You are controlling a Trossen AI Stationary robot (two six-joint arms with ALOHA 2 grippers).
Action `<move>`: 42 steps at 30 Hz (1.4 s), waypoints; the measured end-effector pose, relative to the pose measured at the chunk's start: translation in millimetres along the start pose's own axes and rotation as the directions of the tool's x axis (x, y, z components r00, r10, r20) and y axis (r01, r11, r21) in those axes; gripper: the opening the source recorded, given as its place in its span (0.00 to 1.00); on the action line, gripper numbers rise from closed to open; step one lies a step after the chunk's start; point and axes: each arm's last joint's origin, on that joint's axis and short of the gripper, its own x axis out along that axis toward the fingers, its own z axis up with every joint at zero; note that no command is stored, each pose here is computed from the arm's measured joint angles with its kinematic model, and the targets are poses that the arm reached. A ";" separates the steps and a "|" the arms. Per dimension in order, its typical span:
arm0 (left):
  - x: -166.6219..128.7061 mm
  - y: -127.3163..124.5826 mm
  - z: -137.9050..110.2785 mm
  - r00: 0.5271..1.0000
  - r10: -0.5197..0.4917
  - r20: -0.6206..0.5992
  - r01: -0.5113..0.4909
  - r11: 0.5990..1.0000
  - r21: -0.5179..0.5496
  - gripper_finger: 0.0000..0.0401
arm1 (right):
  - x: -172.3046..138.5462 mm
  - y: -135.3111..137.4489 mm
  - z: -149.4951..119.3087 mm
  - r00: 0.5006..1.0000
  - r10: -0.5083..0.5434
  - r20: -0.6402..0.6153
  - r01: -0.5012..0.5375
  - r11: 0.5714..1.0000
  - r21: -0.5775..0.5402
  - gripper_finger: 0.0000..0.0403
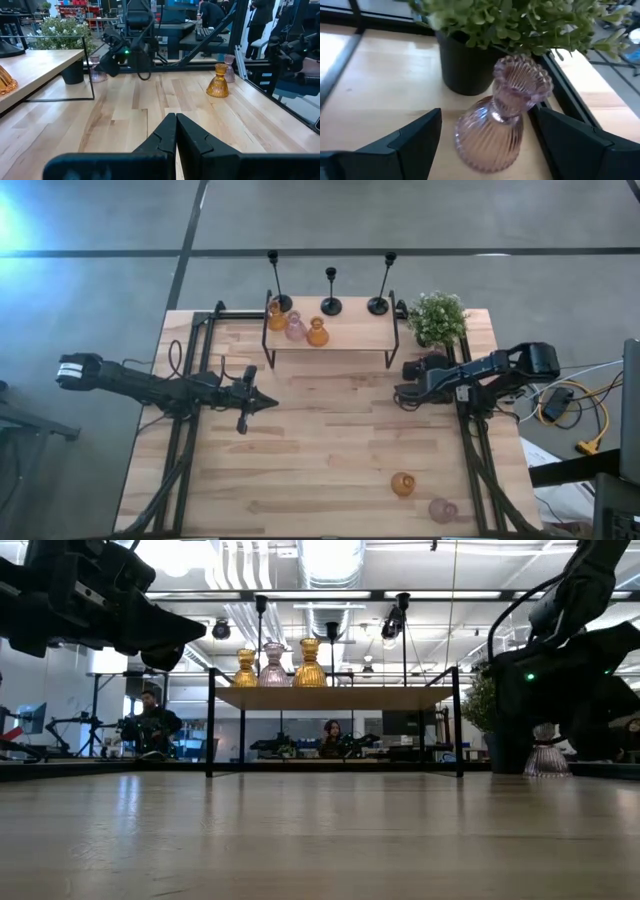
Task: Pick & Place candle stick holders
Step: Put the top pink glass candle holder on the shelf
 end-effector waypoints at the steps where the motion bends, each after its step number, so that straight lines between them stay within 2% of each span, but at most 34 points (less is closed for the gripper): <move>1: 0.0 0.0 0.0 1.000 0.000 0.000 0.000 1.000 0.000 0.03 | 2.2 -0.2 0.8 1.000 -0.012 -0.003 0.012 1.000 0.001 0.81; 10: 0.0 0.0 0.0 1.000 0.000 0.000 0.000 1.000 0.000 0.03 | 11.2 -2.3 3.3 0.998 -0.058 -0.005 0.058 0.998 0.024 0.78; 17: 0.0 0.0 0.0 1.000 0.000 0.000 0.000 1.000 0.000 0.03 | 14.4 2.0 2.5 0.999 -0.033 0.017 0.033 0.999 0.028 0.60; 36: 0.0 0.0 -0.1 1.000 0.000 -0.001 0.000 1.000 0.000 0.03 | 20.5 -4.1 -1.1 0.998 -0.059 0.025 0.059 0.998 0.024 0.15; 42: 0.0 0.0 -0.1 1.000 0.000 -0.001 0.000 1.000 0.000 0.03 | 20.4 -4.0 -0.8 0.998 -0.060 0.025 0.060 0.998 0.001 0.07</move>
